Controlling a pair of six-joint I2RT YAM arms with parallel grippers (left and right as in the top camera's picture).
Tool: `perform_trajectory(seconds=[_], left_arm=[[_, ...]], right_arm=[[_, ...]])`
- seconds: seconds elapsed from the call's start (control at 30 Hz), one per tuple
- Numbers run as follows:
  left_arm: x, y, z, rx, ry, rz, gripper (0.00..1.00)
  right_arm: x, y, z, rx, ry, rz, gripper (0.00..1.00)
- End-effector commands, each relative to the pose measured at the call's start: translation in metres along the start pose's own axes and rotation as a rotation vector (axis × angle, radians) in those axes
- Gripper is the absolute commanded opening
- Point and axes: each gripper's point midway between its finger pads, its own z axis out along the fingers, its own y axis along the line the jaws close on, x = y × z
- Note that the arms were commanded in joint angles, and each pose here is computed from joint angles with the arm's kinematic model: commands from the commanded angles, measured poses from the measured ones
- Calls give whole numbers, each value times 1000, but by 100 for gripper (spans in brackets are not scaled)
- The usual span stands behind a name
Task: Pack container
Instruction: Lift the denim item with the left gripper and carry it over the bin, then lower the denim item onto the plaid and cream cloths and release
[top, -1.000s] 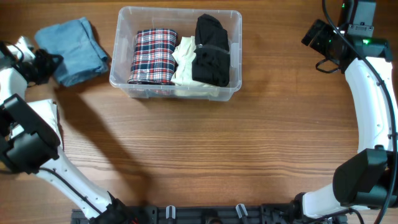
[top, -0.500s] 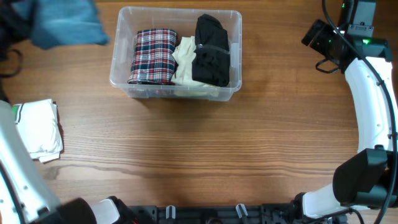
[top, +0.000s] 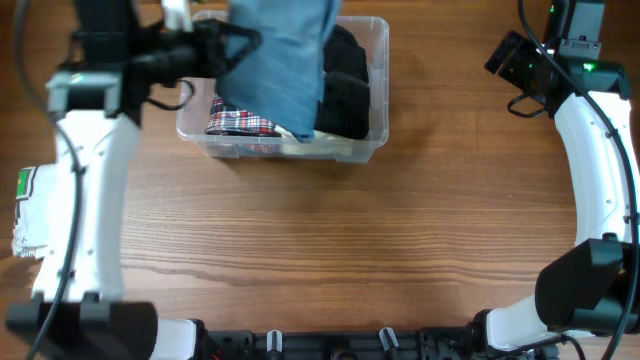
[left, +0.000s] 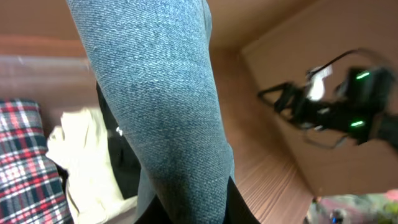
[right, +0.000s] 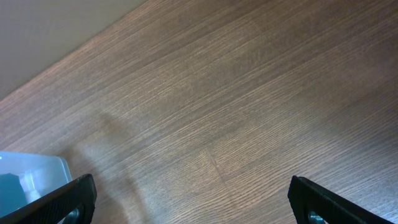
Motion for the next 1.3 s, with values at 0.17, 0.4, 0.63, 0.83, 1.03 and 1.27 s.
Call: perform_trajectory(seconds=[0.17, 0.4, 0.63, 0.83, 1.03, 1.27], left_arm=[[15, 51, 50, -92, 88, 2, 6], [17, 76, 61, -162, 95, -11, 5], [14, 100, 58, -294, 71, -42, 7], [21, 113, 68, -299, 97, -62, 7], [42, 141, 89, -315, 161, -125, 20], [46, 186, 76, -443, 156, -172, 47]], right_arm=[[4, 2, 5, -5, 15, 7, 100], [4, 2, 5, -5, 15, 7, 100], [4, 2, 5, -5, 15, 7, 100], [4, 2, 5, -5, 15, 7, 100], [4, 2, 5, -5, 15, 7, 100], [4, 2, 5, -5, 15, 7, 100]])
